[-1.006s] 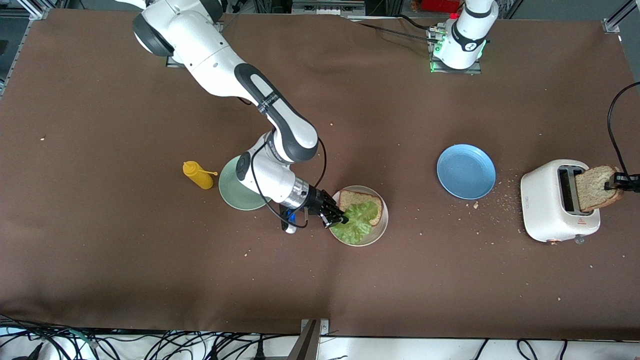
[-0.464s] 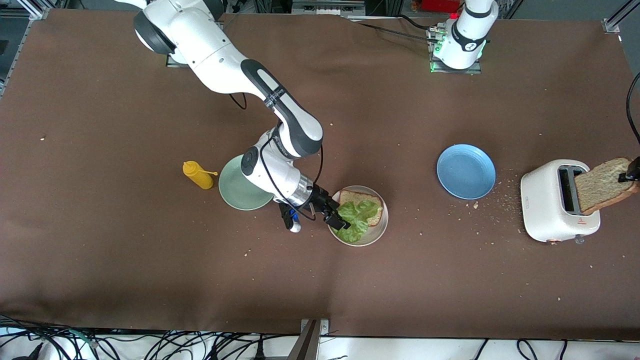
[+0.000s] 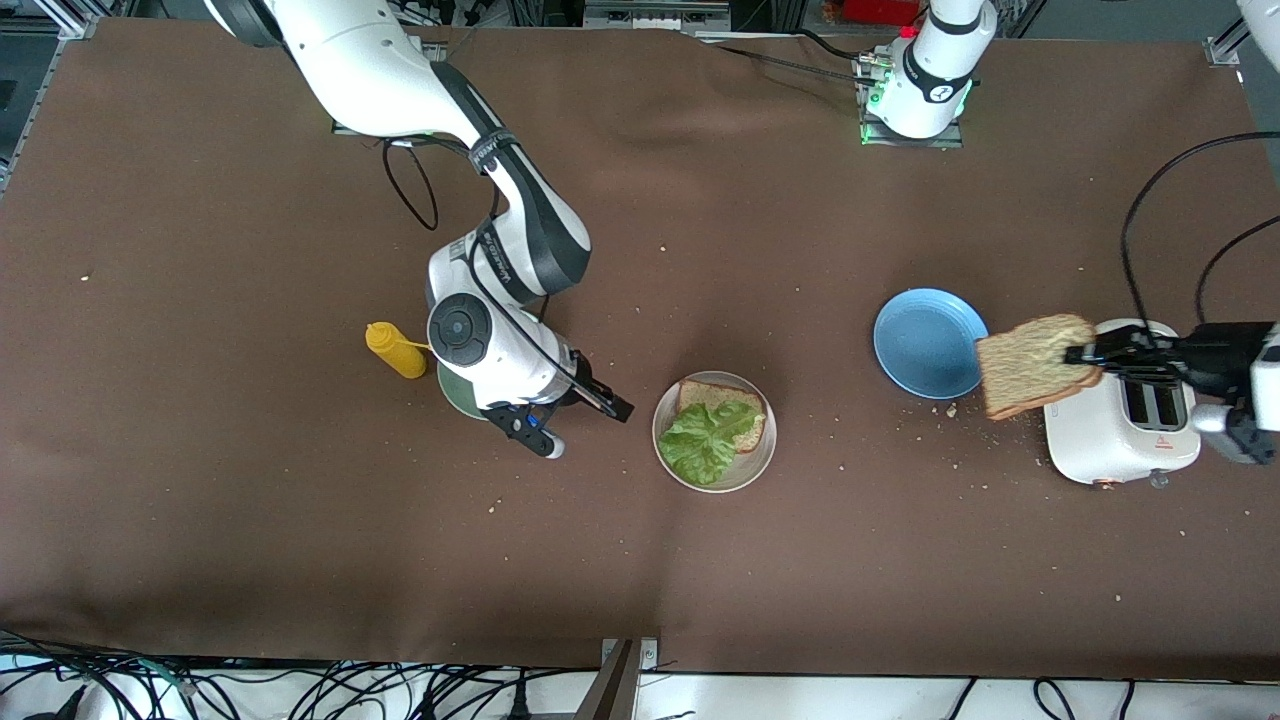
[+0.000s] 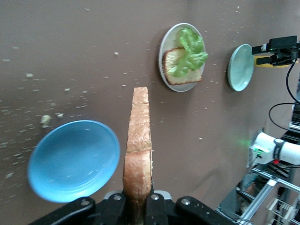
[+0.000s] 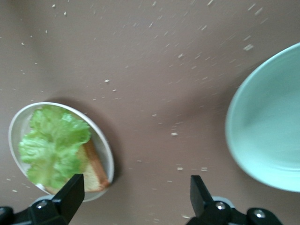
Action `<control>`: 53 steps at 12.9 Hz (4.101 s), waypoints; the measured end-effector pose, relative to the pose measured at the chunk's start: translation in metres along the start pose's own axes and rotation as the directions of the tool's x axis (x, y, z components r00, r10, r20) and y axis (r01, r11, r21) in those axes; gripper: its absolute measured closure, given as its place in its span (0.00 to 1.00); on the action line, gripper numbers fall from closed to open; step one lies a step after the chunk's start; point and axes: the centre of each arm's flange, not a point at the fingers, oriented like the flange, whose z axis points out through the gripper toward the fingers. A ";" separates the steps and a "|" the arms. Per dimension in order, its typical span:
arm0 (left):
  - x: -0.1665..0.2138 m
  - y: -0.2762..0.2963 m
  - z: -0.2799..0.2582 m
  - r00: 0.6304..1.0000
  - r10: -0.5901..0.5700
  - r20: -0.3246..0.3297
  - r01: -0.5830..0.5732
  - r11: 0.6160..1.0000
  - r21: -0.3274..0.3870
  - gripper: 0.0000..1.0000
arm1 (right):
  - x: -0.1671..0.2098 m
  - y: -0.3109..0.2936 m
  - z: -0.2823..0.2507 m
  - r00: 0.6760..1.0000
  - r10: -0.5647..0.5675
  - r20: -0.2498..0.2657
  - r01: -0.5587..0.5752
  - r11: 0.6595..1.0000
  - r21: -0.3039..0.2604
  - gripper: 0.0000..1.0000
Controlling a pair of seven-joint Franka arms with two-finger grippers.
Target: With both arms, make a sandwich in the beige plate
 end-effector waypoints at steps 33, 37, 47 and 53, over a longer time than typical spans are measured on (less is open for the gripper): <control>0.141 0.042 0.290 0.950 -0.307 -0.064 0.292 0.940 -0.173 0.00 | 0.064 0.356 -0.335 0.946 -0.316 -0.071 0.293 0.929 -0.227 0.00; 0.128 -0.021 0.209 0.926 -0.335 -0.174 0.336 0.941 -0.026 0.00 | 0.065 0.355 -0.338 0.940 -0.332 -0.083 0.301 0.918 -0.260 0.00; 0.035 0.003 0.014 0.951 -0.239 -0.195 0.308 0.715 0.628 0.00 | 0.064 0.350 -0.337 0.936 -0.341 -0.083 0.310 0.915 -0.258 0.00; -0.043 0.101 -0.018 0.960 -0.188 -0.205 0.278 0.659 0.698 0.00 | 0.064 0.350 -0.337 0.936 -0.341 -0.083 0.311 0.915 -0.258 0.00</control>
